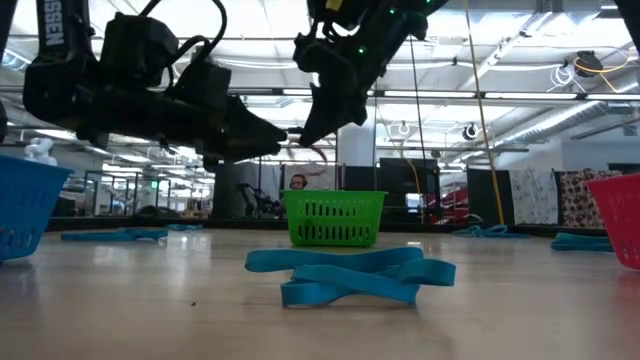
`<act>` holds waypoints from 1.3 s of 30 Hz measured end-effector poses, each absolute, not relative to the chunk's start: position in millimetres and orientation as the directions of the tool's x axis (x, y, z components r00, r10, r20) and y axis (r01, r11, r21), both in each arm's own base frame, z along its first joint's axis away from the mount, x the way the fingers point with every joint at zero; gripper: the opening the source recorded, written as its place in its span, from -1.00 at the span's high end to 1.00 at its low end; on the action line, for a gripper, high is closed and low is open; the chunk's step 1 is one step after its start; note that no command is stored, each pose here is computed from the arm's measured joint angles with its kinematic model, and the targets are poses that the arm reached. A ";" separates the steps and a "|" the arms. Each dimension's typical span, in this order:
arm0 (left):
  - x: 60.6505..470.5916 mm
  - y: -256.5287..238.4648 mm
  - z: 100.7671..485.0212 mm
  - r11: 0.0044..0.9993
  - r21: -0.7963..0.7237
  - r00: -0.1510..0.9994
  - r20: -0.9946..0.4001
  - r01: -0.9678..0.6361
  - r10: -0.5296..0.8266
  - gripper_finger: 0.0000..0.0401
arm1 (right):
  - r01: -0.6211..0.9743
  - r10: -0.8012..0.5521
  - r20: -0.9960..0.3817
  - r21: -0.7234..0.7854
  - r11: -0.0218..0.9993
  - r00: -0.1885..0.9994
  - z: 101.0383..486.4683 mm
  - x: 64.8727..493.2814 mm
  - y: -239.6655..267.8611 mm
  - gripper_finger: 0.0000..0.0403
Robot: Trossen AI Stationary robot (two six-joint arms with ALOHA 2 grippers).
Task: Sort rubber bands into baskets
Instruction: Put the orange rubber band into the blue bin
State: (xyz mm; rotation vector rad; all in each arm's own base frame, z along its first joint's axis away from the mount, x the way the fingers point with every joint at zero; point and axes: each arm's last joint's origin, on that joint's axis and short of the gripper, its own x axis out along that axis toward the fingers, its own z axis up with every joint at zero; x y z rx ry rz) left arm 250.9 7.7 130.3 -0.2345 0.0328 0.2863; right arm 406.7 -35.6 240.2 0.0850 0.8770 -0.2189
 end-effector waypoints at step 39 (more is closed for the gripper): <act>251.2 -3.0 156.1 0.974 -0.128 0.965 -0.208 -0.188 0.159 0.99 | 0.154 -0.211 -0.902 -0.163 0.974 0.377 227.9 380.9 -30.3 0.50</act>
